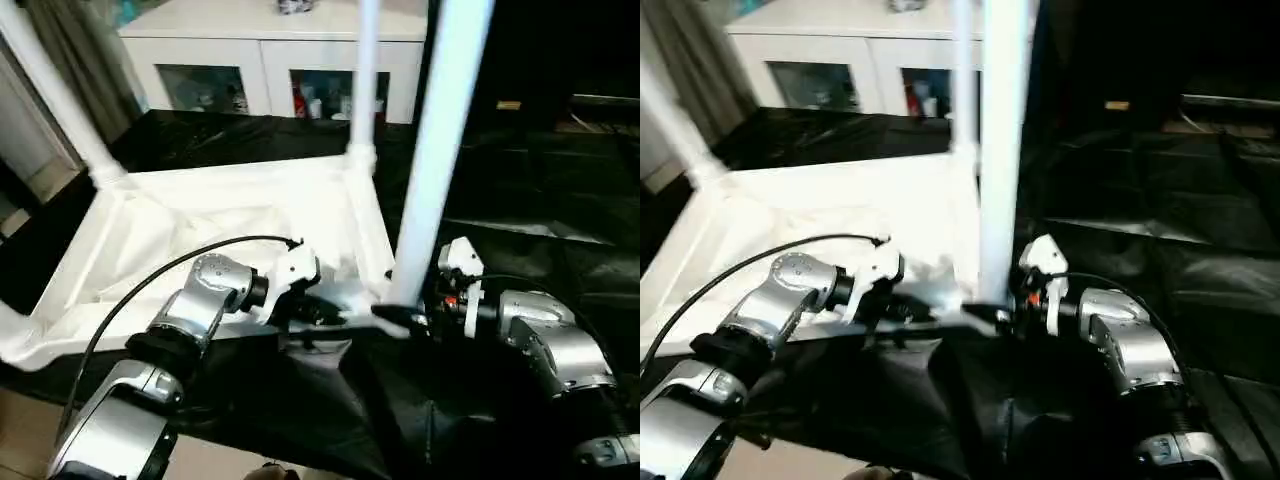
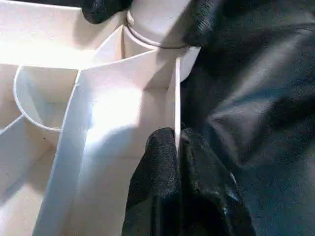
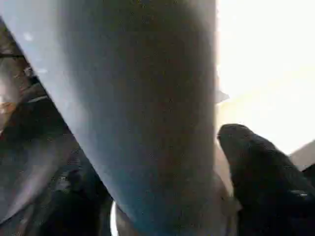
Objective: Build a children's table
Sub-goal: Rotate leg to tighten
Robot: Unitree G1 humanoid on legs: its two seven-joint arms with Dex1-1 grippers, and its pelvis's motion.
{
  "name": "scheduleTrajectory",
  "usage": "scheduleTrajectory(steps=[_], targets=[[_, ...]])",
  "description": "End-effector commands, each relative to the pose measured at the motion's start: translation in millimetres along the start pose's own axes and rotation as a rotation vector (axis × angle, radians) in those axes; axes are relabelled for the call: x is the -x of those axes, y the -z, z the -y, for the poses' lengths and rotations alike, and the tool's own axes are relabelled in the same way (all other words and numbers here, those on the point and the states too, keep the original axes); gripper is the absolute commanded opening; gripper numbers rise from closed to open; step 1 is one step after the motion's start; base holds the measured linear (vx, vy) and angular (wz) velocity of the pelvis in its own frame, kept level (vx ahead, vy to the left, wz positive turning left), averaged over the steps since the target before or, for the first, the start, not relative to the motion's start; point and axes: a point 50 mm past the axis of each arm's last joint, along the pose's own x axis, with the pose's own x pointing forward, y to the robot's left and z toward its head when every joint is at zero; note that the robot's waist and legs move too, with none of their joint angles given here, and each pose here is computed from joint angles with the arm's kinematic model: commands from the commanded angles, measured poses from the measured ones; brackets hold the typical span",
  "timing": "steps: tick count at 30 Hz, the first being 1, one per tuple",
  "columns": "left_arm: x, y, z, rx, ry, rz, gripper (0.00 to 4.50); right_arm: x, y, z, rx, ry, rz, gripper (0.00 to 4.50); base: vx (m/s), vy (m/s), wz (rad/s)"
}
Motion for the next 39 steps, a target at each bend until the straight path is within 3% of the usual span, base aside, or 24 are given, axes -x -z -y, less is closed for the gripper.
scheduleTrajectory(steps=[1,2,9,15,17,21,25,26,28,33,37,38,39], targets=[[0,-11.2,1.0,-0.038,0.047,0.022,0.00,-0.6,-1.0,-3.5,-0.002,-0.032,-0.002,3.17,0.000,0.000,0.00],[0,-11.8,1.1,-0.038,0.048,0.024,0.00,-0.5,-0.3,-4.4,-0.008,-0.045,-0.006,2.95,0.000,0.000,0.00],[-2,-10.9,0.0,-0.034,0.019,0.028,0.00,-6.4,6.9,-10.5,-0.041,-0.053,-0.027,2.58,0.000,0.000,0.00],[-12,-11.1,-12.6,-0.012,-0.186,0.033,0.00,-20.9,19.7,-1.0,-0.094,0.217,-0.019,2.46,0.000,0.000,0.00],[-22,-18.8,-26.4,0.024,-0.380,0.064,0.00,-32.3,29.5,8.9,-0.170,0.457,0.002,2.45,0.000,0.000,0.00],[-31,-27.6,-32.9,0.045,-0.482,0.092,0.00,-44.3,33.5,11.6,-0.229,0.585,0.018,2.44,0.000,0.000,0.00],[-53,-42.6,-28.3,0.037,-0.460,0.153,0.00,-68.6,27.7,10.6,-0.287,0.645,0.050,2.44,0.000,0.000,0.00],[-58,-45.6,-26.1,0.029,-0.444,0.162,0.00,-75.8,23.4,7.3,-0.263,0.612,0.059,3.00,0.000,0.000,0.00],[-64,-48.5,-23.4,0.007,-0.425,0.162,0.00,-84.2,16.6,2.8,-0.214,0.559,0.079,3.16,0.000,0.000,0.00],[-65,-46.7,-24.1,-0.024,-0.422,0.144,0.00,-75.7,11.9,3.0,-0.177,0.531,0.115,3.58,0.000,0.000,0.00],[-62,-44.9,-24.8,-0.044,-0.415,0.138,0.00,-40.2,10.3,1.7,-0.080,0.474,0.110,3.58,0.000,0.000,0.00],[-61,-44.7,-25.0,-0.048,-0.414,0.138,0.00,-19.2,9.0,1.9,-0.046,0.457,0.107,3.58,0.000,0.000,0.00],[-60,-44.7,-25.1,-0.048,-0.413,0.139,0.00,-12.4,8.2,2.2,-0.038,0.455,0.109,3.58,0.000,0.000,0.00]])
